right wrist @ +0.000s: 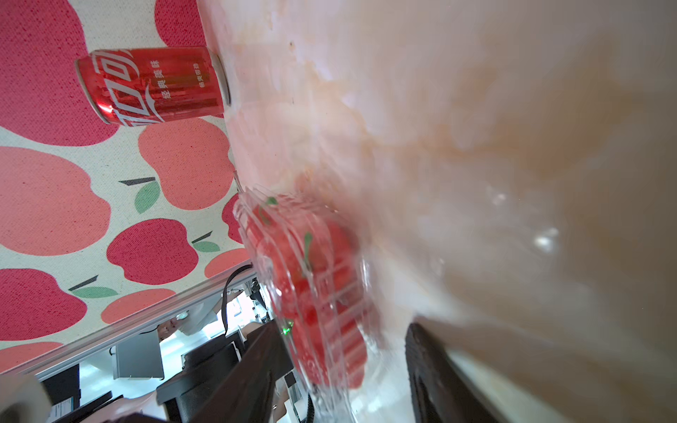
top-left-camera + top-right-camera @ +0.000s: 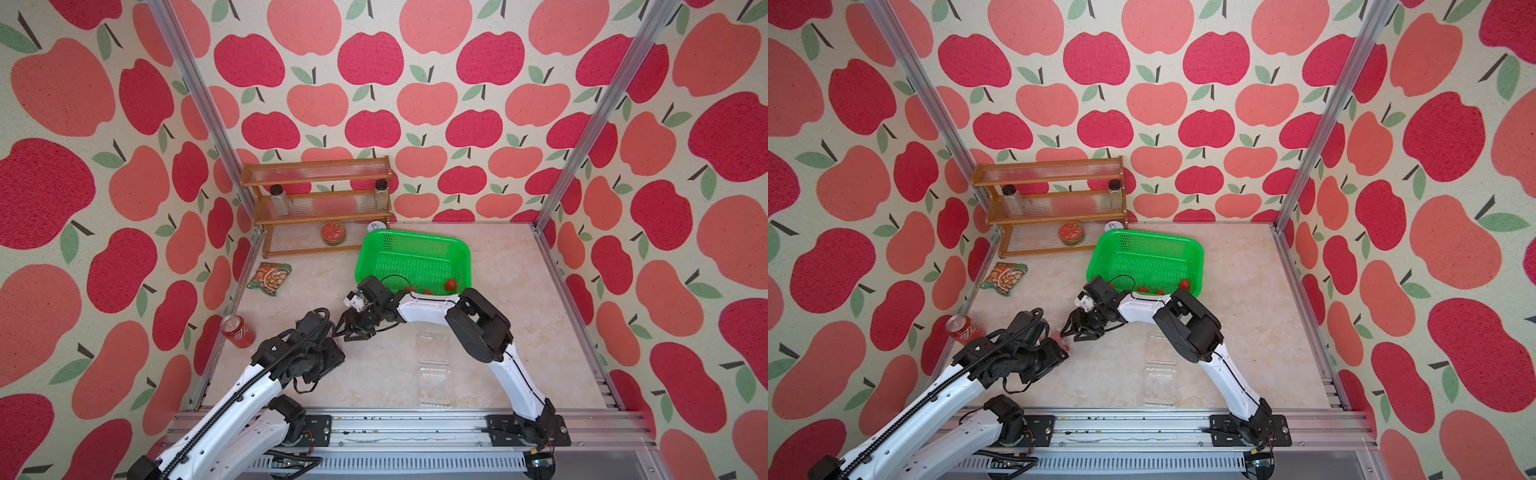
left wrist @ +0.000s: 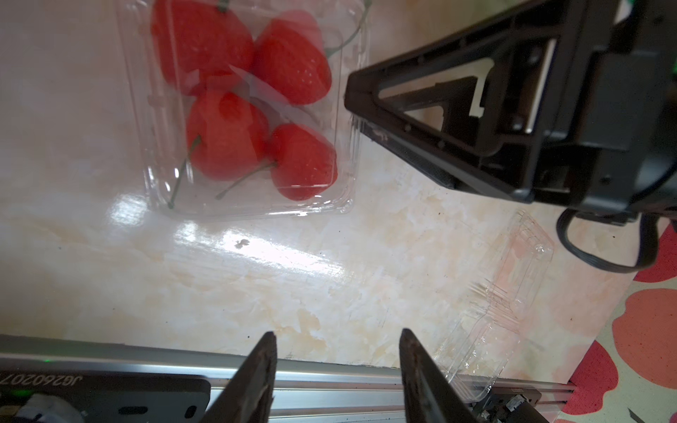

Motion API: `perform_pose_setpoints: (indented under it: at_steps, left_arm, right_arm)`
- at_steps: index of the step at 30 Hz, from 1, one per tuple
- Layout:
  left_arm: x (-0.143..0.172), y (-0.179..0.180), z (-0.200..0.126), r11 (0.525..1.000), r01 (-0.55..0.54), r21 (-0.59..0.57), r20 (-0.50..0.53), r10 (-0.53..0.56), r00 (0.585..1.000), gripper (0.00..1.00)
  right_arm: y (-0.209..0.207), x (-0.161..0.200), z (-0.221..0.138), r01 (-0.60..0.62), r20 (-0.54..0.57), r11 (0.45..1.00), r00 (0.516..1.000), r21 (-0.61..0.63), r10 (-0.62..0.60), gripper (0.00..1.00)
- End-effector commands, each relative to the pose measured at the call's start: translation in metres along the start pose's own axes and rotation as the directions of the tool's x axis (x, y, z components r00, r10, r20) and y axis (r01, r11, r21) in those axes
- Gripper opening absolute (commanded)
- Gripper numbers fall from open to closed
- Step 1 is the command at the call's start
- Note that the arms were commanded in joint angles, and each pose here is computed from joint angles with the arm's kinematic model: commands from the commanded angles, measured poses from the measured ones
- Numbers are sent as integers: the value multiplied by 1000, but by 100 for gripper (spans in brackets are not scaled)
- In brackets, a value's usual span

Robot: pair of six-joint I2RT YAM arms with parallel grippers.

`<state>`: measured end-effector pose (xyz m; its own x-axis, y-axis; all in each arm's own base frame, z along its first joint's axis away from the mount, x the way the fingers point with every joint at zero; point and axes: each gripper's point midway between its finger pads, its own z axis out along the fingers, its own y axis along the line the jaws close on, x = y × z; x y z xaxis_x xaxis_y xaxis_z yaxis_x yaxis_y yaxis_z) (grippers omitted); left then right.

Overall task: Pack strawberries into containers
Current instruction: Adjust the packing box at the center of the board.

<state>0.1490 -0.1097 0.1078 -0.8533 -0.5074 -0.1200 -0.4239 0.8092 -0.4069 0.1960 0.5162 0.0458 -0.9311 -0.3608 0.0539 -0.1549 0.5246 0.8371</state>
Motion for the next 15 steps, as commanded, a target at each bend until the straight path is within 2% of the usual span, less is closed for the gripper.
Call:
perform_pose_setpoints:
  at_steps: [1,4,8,11,15]
  left_arm:
    - [-15,-14,-15,999,-15,30,65,14,998,58]
    - [-21,-30,-17,997,-47,58,71,43,997,63]
    - [-28,-45,-9,995,-79,61,61,75,995,63]
    - [-33,-56,-3,993,-102,53,44,100,994,63]
    - [-34,-65,5,991,-127,42,13,127,992,63]
  right_arm:
    - [2,1,-41,-11,72,1000,997,10,11,59]
    - [-3,17,-66,-3,96,998,995,56,-2,59]
    - [-4,41,-101,47,121,987,990,152,-66,61]
    - [-19,57,-130,17,164,979,985,203,-51,61]
    - [-48,83,-175,-10,201,943,978,333,-61,63]
